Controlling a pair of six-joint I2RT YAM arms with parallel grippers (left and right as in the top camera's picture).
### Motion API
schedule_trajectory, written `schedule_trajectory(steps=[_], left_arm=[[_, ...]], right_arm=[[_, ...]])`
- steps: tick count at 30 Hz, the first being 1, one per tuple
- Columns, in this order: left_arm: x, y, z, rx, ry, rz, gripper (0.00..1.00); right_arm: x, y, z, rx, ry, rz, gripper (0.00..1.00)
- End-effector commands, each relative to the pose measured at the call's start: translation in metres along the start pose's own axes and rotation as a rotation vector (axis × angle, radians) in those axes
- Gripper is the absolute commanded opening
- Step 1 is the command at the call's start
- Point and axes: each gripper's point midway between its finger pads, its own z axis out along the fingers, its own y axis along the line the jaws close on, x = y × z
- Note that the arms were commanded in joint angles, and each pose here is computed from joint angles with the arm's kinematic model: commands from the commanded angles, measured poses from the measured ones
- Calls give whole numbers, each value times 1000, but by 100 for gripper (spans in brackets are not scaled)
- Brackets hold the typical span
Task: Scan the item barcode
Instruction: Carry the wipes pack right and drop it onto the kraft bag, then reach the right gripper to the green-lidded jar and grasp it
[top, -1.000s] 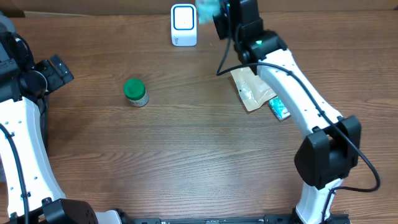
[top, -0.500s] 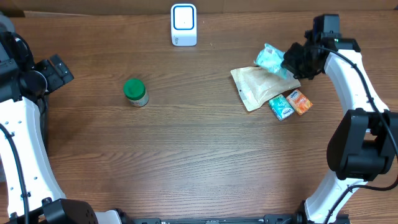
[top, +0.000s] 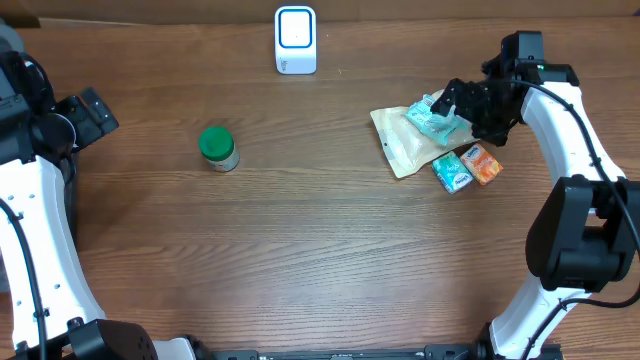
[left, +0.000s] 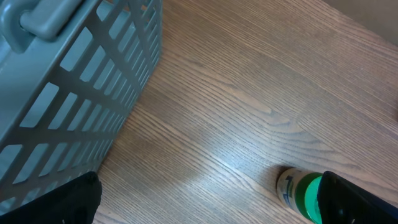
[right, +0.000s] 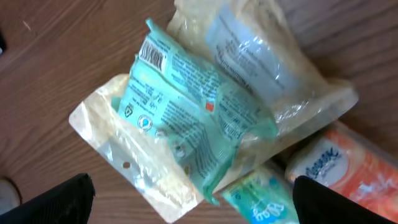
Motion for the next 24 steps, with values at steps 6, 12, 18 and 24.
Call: schedule_trajectory(steps=[6, 12, 18, 24], left_arm=[[-3, 0, 0, -1, -5, 18, 100], [-3, 0, 0, -1, -5, 18, 100], [-3, 0, 0, -1, -5, 18, 100], [-3, 0, 0, -1, -5, 18, 99]], right_arm=[[9, 108, -51, -24, -101, -270, 100], [52, 225, -45, -162, -190, -548, 100], [97, 290, 7, -262, -168, -689, 100], [146, 339, 57, -356, -151, -827, 100]])
